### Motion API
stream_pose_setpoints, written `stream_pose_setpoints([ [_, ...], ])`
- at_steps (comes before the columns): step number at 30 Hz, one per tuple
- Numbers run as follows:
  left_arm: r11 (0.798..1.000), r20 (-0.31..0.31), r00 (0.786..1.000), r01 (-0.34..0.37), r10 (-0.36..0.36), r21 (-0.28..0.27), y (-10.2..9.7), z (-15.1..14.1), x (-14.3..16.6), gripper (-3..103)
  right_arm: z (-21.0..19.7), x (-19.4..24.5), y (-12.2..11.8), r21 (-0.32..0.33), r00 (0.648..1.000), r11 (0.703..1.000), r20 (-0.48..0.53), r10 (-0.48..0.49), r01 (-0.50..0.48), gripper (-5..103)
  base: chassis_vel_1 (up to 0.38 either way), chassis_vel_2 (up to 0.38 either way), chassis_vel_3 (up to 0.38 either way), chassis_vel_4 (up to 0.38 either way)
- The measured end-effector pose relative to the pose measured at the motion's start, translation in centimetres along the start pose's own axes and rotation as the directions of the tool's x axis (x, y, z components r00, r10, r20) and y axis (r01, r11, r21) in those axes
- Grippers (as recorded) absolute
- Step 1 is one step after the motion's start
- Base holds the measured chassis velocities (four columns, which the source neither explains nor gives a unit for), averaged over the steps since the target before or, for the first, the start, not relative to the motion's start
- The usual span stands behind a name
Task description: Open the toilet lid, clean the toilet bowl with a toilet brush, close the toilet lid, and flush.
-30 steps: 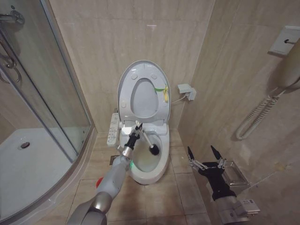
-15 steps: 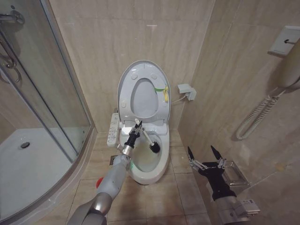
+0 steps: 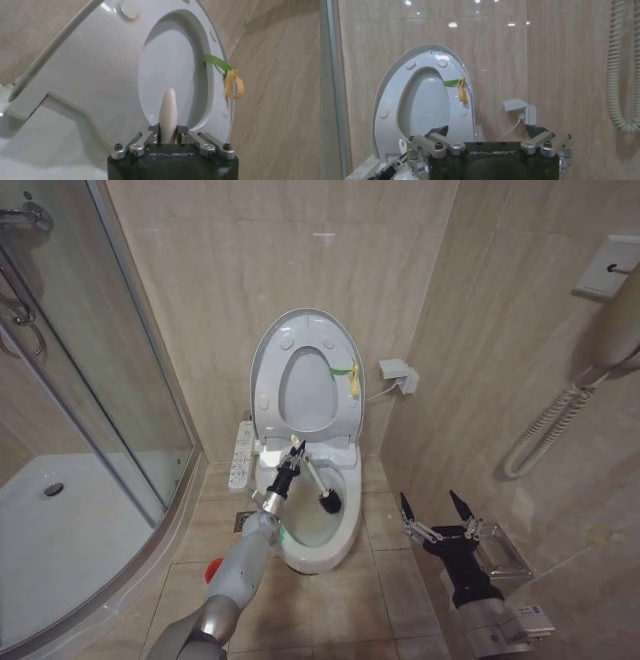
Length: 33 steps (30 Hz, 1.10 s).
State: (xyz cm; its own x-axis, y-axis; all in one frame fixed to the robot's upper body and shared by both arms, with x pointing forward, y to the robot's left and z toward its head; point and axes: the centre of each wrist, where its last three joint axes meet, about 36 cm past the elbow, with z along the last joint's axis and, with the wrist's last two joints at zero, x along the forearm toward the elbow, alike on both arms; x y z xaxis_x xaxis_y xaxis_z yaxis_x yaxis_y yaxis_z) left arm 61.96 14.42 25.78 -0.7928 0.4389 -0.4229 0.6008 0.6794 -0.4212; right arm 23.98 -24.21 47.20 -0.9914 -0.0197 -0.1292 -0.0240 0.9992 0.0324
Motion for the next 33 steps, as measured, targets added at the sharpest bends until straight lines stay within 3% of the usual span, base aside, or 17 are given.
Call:
stream_pose_setpoints([
  [8,1.000,-0.062,0.998,0.026,-0.025,0.008,0.1,2.1,3.4,21,0.0,0.0,0.0,0.000,1.000,1.000,0.000,0.000,0.000,100,0.000,0.000,0.000,0.000],
  [18,1.000,0.005,1.000,0.001,-0.001,0.000,0.1,-0.1,-0.2,21,0.0,0.0,0.0,0.000,1.000,1.000,0.000,0.000,0.000,100,0.000,0.000,0.000,0.000],
  [27,1.000,-0.049,0.999,0.022,-0.021,0.013,0.1,1.8,2.6,21,0.0,0.0,0.0,0.000,1.000,1.000,0.000,0.000,0.000,100,0.000,0.000,0.000,0.000],
  [29,1.000,-0.047,0.999,0.019,-0.018,0.011,0.1,1.7,2.4,21,0.0,0.0,0.0,0.000,1.000,1.000,0.000,0.000,0.000,100,0.000,0.000,0.000,0.000],
  [33,1.000,0.006,1.000,-0.024,0.024,-0.012,0.1,-0.8,-1.5,21,0.0,0.0,0.0,0.000,1.000,1.000,0.000,0.000,0.000,100,0.000,0.000,0.000,0.000],
])
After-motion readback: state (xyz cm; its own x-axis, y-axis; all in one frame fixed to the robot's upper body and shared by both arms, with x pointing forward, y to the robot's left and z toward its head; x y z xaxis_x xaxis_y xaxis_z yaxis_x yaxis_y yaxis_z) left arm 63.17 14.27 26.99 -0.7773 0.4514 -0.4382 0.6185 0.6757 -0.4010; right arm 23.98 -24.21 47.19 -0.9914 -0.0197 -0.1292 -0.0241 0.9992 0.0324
